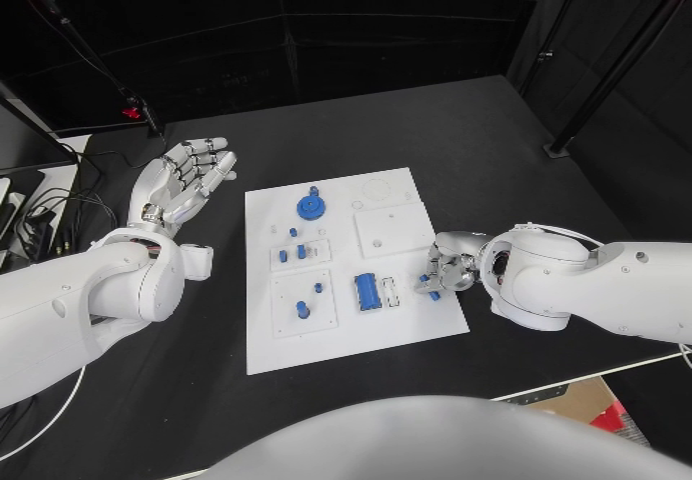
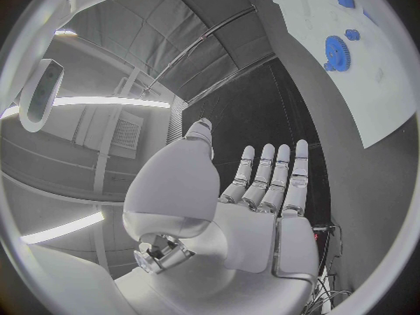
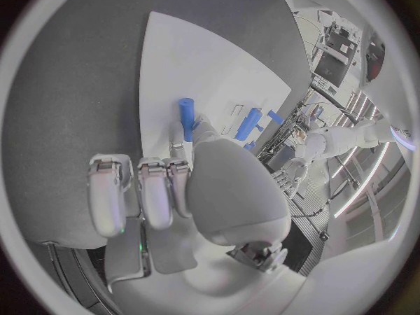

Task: Assemble the parts on the task board

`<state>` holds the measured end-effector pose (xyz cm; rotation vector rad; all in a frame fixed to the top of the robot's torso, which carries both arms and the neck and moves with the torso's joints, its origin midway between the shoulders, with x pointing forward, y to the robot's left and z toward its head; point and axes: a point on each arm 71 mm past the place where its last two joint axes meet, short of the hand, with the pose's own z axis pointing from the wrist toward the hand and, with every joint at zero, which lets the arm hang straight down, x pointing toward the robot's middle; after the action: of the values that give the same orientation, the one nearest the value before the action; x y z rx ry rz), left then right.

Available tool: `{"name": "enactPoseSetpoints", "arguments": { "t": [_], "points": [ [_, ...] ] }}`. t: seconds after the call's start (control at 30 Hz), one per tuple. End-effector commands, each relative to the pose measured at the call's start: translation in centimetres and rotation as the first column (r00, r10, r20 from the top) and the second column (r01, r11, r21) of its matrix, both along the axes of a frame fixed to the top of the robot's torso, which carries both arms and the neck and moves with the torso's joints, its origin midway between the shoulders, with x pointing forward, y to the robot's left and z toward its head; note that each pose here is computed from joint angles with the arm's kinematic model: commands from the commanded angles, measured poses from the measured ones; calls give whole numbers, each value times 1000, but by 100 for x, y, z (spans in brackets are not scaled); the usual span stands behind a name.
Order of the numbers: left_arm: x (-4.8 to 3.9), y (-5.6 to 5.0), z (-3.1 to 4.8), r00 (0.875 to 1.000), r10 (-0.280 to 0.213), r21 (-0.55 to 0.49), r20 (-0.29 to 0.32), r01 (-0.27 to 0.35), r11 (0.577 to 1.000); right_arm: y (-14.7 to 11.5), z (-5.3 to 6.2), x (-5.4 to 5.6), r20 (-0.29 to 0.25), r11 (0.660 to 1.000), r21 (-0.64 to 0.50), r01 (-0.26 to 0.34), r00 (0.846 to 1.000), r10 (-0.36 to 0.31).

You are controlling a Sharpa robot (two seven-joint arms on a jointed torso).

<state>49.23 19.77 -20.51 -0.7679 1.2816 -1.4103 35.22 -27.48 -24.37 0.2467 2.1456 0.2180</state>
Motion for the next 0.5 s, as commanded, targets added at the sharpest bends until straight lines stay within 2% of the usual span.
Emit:
{"name": "enactPoseSetpoints", "arguments": {
  "t": [0.03, 0.23, 0.5],
  "points": [
    [-18, -12, 68, 996, -22, -27, 84, 24, 999, -8, -67, -47, -40, 990, 123, 75, 997, -70],
    [-18, -9, 66, 996, -21, -26, 84, 24, 999, -28, -41, -55, -34, 967, 224, 125, 992, -121],
    [-20, -5, 58, 996, -21, -26, 81, 23, 999, -39, 13, -68, 6, 947, 292, 135, 990, -143]
  ]
}}
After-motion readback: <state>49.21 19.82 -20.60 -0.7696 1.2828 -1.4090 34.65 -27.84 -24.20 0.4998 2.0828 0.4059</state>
